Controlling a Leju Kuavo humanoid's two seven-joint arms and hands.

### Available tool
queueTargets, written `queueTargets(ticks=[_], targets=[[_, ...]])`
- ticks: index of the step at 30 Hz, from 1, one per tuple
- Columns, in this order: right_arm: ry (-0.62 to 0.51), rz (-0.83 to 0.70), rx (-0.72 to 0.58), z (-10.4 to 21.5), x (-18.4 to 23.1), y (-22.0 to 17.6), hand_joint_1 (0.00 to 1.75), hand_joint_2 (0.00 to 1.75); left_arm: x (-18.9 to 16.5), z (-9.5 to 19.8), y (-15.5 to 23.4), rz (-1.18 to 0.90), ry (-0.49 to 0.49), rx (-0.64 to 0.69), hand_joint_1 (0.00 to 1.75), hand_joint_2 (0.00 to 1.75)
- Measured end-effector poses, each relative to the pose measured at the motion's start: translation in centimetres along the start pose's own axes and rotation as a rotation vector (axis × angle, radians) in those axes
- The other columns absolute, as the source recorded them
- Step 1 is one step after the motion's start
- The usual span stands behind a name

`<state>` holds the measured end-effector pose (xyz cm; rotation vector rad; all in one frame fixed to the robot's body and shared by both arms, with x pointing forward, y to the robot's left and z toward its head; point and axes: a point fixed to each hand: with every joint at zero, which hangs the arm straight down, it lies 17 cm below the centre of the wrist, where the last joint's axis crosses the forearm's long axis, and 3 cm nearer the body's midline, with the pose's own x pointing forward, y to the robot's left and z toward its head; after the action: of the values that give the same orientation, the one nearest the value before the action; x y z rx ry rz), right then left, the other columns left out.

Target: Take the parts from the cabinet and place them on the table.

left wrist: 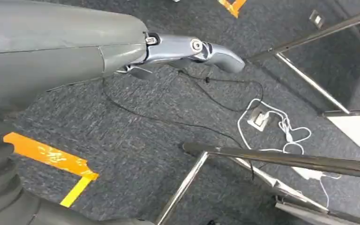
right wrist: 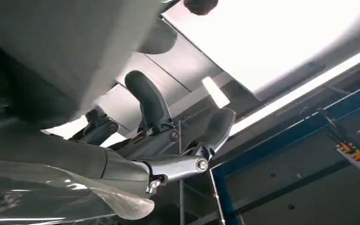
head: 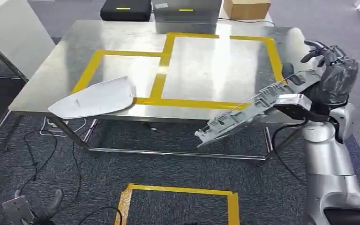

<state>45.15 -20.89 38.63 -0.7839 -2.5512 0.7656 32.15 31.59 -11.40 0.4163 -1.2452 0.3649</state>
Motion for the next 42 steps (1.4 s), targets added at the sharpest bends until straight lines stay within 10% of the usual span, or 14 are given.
queueTargets(ticks=[42], targets=[[-0.043, -0.004, 0.051, -3.9, 0.3, 0.5, 1.75, 1.75, 0.3, -0.2, -0.4, -0.01, -0.007, -0.011, 0.0, 1.75]])
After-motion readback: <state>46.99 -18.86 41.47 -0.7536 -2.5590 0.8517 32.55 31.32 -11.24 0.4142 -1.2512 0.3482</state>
